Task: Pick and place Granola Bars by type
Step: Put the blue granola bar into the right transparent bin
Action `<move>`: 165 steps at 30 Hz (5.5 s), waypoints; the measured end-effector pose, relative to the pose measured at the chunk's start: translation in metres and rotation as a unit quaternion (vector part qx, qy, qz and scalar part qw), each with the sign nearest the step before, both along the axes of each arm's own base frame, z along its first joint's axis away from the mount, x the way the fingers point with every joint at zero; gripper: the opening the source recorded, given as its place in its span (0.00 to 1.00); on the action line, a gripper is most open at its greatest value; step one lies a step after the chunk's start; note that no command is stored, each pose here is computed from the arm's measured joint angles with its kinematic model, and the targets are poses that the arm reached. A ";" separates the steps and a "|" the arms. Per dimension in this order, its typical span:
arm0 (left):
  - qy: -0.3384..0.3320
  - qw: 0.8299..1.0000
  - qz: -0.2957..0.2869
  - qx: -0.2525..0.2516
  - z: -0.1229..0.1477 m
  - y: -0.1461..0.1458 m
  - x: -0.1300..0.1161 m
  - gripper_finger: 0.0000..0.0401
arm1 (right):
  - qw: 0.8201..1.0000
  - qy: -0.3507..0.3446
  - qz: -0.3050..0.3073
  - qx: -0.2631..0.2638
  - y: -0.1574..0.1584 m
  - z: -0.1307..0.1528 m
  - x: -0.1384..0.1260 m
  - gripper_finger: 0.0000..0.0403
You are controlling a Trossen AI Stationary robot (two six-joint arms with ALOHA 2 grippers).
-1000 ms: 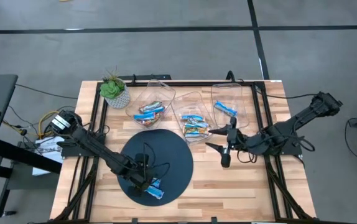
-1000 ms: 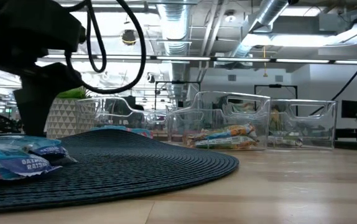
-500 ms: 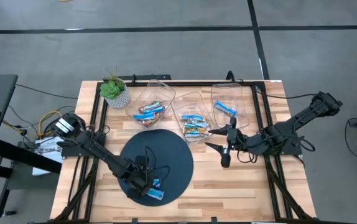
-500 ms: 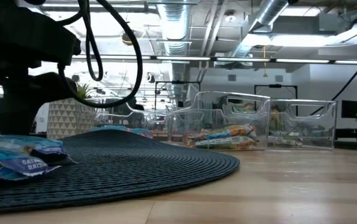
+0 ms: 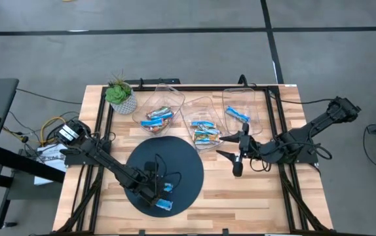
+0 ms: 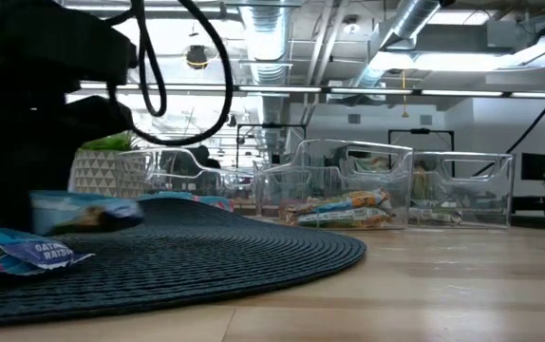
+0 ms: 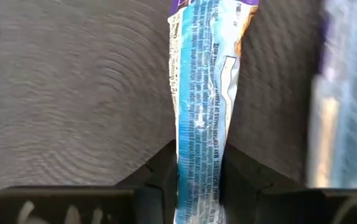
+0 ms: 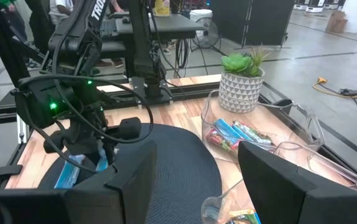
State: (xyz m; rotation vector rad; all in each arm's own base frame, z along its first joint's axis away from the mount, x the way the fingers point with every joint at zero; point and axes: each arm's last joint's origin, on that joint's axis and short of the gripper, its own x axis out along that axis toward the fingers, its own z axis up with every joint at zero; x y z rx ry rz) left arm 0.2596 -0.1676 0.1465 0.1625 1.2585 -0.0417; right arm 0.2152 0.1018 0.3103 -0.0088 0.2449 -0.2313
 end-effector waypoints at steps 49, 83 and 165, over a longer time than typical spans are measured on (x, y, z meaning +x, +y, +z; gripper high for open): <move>-0.618 0.763 0.166 -0.086 0.100 0.120 0.119 0.21 | 0.996 -0.011 -0.013 0.085 -0.045 0.002 0.020 0.54; -0.631 0.757 0.129 -0.106 0.104 0.122 0.119 0.21 | 0.995 -0.021 0.027 0.098 -0.054 -0.008 0.047 0.14; -0.509 0.841 0.100 -0.158 0.077 0.119 0.119 0.69 | 0.831 0.341 -0.377 0.228 -0.188 -0.091 -0.027 0.19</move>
